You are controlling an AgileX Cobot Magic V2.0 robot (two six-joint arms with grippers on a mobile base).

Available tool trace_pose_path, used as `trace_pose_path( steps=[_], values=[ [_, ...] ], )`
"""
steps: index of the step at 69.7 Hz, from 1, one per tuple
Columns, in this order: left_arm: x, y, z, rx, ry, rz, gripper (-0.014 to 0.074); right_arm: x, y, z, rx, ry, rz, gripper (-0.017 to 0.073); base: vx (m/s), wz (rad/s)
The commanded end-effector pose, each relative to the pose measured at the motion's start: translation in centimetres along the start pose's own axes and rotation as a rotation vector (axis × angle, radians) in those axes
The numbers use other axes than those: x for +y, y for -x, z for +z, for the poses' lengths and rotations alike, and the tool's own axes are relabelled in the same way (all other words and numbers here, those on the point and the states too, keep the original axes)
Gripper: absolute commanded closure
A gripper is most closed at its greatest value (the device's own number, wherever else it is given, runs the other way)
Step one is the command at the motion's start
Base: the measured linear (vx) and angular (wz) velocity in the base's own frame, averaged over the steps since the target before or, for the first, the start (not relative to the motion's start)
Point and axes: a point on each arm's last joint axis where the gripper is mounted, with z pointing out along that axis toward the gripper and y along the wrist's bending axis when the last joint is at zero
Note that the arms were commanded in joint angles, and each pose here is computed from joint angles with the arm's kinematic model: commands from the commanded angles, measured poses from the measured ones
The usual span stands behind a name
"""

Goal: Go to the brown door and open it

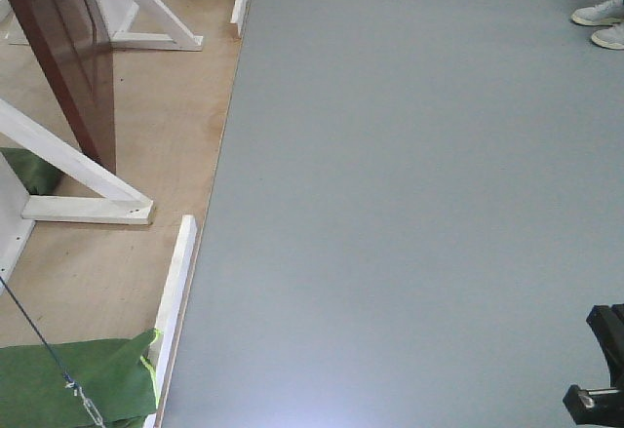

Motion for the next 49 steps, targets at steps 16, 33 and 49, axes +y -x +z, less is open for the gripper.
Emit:
trace_pose_path(
  steps=[16,33,49],
  values=[
    [-0.11,0.25,-0.14,-0.084,-0.017,-0.009,0.0577,-0.01,0.72,-0.11,-0.094,0.0,-0.017,0.0559,0.0,0.0],
    [-0.11,0.25,-0.14,-0.084,-0.017,-0.009,0.0577,-0.01,0.73,-0.11,-0.095,0.0,-0.017,0.0559,0.0,0.0],
    [-0.11,0.25,-0.14,-0.084,-0.017,-0.009,0.0577,-0.01,0.72,-0.11,-0.094,0.0,-0.017,0.0559,0.01,-0.03]
  ],
)
